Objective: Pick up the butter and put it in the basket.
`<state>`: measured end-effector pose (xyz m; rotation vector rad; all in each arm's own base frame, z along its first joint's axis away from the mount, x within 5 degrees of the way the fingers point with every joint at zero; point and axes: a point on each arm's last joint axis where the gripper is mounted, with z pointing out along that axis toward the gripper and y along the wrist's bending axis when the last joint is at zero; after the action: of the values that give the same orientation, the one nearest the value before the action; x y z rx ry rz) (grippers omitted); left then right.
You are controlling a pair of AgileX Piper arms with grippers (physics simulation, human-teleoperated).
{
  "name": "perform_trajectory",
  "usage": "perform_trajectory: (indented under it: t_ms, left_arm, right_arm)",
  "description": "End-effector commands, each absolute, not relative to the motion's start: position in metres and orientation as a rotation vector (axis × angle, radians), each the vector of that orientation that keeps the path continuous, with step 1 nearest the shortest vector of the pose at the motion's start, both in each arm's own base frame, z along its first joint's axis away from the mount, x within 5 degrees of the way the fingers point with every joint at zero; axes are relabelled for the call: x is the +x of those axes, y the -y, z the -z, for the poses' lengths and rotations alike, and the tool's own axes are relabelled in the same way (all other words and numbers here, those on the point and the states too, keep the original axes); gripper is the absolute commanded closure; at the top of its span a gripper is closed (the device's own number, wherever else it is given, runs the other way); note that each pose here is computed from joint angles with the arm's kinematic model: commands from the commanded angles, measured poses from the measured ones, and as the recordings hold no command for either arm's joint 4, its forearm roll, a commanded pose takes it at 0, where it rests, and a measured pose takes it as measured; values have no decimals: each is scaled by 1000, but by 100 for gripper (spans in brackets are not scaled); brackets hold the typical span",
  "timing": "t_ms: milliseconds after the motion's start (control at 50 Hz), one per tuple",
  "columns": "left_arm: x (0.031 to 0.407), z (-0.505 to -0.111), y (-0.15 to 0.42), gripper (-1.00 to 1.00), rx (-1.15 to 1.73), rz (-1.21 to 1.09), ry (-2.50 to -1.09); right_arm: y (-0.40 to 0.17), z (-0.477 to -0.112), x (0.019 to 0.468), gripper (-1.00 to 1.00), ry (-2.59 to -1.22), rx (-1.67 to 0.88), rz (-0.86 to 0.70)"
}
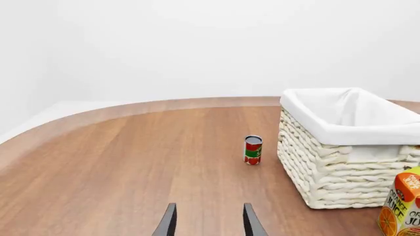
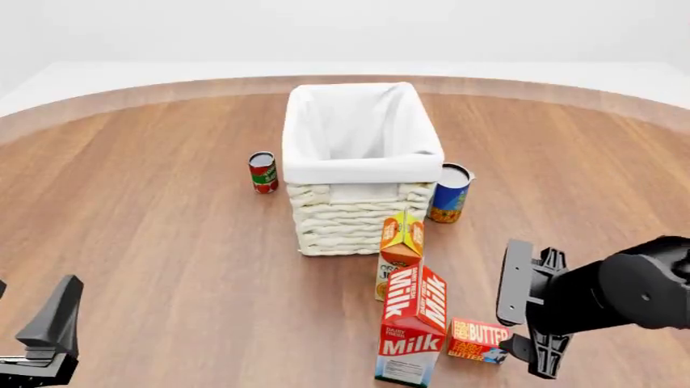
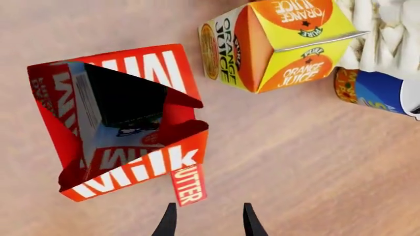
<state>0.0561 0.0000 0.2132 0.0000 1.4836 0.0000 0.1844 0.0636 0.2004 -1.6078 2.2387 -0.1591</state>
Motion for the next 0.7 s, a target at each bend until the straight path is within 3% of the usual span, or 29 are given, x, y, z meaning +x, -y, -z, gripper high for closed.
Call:
perform_trajectory:
  t_ms: [20, 700]
  left_arm:
    - [56, -213, 0, -100, 0, 0, -1484]
    - [56, -213, 0, -100, 0, 0, -1484]
  right_arm:
    - [-74, -190, 185, -100, -2237, -1612, 133]
    - [-86, -169, 183, -100, -2245, -1598, 97]
